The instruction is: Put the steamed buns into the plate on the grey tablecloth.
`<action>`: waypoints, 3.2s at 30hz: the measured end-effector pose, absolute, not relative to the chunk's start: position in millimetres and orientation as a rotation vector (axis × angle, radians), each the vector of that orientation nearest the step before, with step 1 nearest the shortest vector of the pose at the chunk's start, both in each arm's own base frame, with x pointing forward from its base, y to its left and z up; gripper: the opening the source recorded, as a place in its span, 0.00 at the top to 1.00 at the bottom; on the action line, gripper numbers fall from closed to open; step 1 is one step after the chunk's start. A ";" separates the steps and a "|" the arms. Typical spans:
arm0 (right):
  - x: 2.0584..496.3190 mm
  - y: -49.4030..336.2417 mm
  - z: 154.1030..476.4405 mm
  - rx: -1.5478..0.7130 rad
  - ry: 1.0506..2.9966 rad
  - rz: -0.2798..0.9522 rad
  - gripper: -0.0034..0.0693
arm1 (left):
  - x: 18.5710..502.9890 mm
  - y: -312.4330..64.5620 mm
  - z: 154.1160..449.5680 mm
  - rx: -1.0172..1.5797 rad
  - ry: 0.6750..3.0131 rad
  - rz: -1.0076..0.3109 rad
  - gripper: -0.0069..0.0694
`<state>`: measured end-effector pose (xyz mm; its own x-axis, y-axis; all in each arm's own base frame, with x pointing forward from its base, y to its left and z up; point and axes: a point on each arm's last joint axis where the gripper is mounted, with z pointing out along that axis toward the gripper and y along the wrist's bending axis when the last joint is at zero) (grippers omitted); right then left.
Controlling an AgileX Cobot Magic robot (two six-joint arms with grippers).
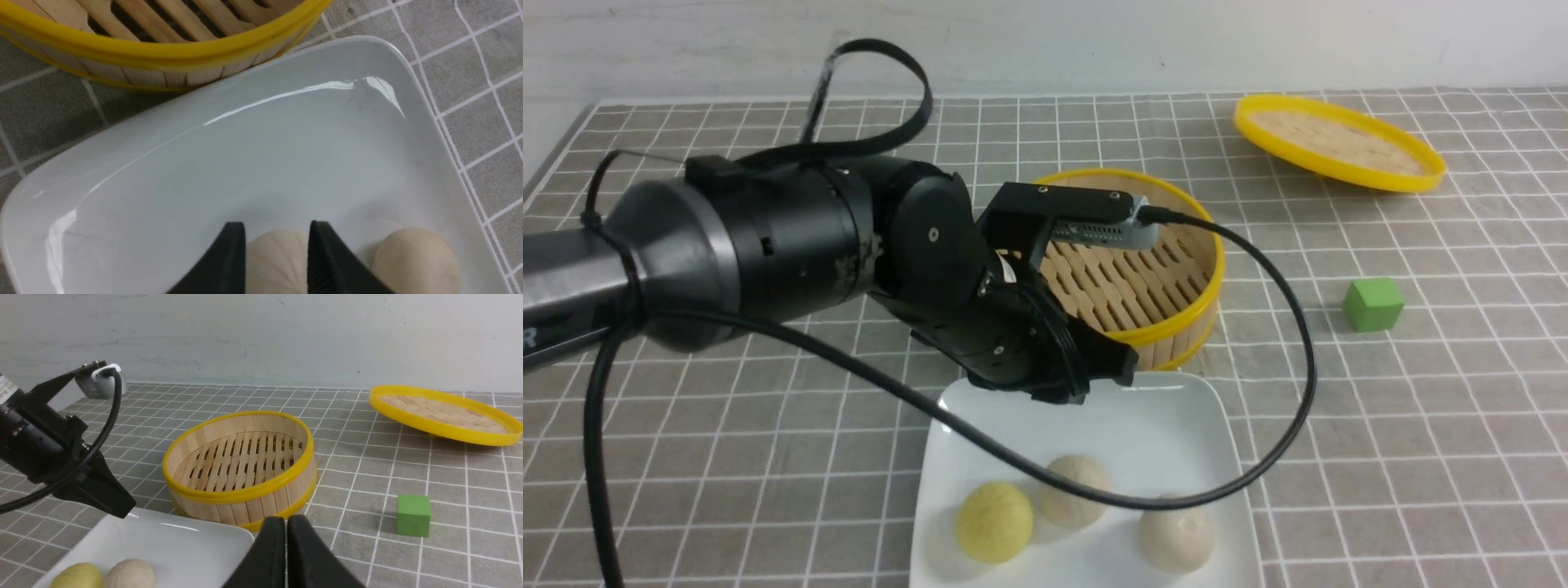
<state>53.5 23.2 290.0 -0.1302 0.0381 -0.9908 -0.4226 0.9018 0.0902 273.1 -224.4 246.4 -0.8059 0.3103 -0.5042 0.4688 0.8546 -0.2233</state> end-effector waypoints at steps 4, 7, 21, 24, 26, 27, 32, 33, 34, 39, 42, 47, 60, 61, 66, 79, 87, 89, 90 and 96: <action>53.5 23.2 290.1 -0.299 1.660 0.406 0.91 | 273.5 -223.5 246.0 0.591 2.565 -0.448 0.88; 53.5 23.2 290.1 -0.299 1.660 0.406 0.91 | 273.6 -223.1 245.9 0.597 2.564 -0.441 0.91; 48.4 19.7 291.0 -0.239 1.640 0.428 0.89 | 252.2 -205.7 303.0 0.581 2.413 -0.493 0.91; 47.6 14.6 285.7 -0.158 1.629 0.370 0.88 | 243.3 -198.1 319.7 0.586 2.371 -0.496 0.91; 47.7 10.4 273.4 -0.087 1.640 0.310 0.88 | 236.3 -192.1 329.2 0.596 2.358 -0.489 0.91; 47.8 9.7 271.8 -0.073 1.642 0.298 0.88 | 235.7 -191.7 330.3 0.595 2.354 -0.490 0.91; 50.0 2.8 217.7 0.110 1.735 0.207 0.87 | 214.5 -171.7 358.1 0.622 2.291 -0.450 0.91; 50.3 2.1 208.6 0.135 1.751 0.200 0.87 | 210.3 -167.9 363.6 0.622 2.275 -0.447 0.91; 50.4 1.9 206.9 0.140 1.754 0.198 0.87 | 209.5 -167.0 364.6 0.624 2.272 -0.444 0.91; 52.9 -0.3 176.3 0.191 1.838 0.157 0.85 | 185.3 -145.5 394.3 0.610 2.158 -0.443 0.91; 53.0 -0.3 176.2 0.190 1.836 0.157 0.85 | 170.7 -131.9 407.4 0.609 2.111 -0.424 0.91; 53.0 1.6 176.2 0.147 1.841 0.178 0.84 | 153.1 -116.8 416.3 0.608 2.108 -0.408 0.91; 52.9 3.5 176.2 0.099 1.845 0.195 0.83 | 127.1 -83.2 420.4 0.465 2.216 -0.300 0.90; 52.9 3.5 176.2 0.098 1.845 0.194 0.83 | 124.8 -79.8 419.5 0.456 2.225 -0.283 0.90; 52.9 3.4 176.0 0.097 1.847 0.193 0.82 | 117.1 -69.7 399.2 0.444 2.278 -0.219 0.89; 52.2 3.1 174.9 -0.045 1.868 0.080 0.80 | 88.4 -52.8 293.7 0.237 2.339 -0.369 0.89; 52.1 3.1 174.8 -0.045 1.870 0.080 0.79 | 84.1 -56.4 290.1 0.130 2.033 -0.657 0.88; 52.1 3.1 174.8 -0.045 1.870 0.080 0.78 | 85.1 -57.9 293.9 0.127 1.988 -0.688 0.88; 52.1 3.1 174.7 -0.045 1.871 0.080 0.78 | 85.3 -58.2 294.8 0.128 1.978 -0.693 0.88; 52.1 3.1 174.7 -0.044 1.871 0.081 0.77 | 86.1 -57.7 296.0 0.145 1.958 -0.672 0.88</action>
<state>52.1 3.1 174.7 -0.2974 0.0108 -0.9547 -0.0718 0.9969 0.0336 86.1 -57.7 296.0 -0.4761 -0.1854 -0.8597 0.3816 0.8372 -0.3918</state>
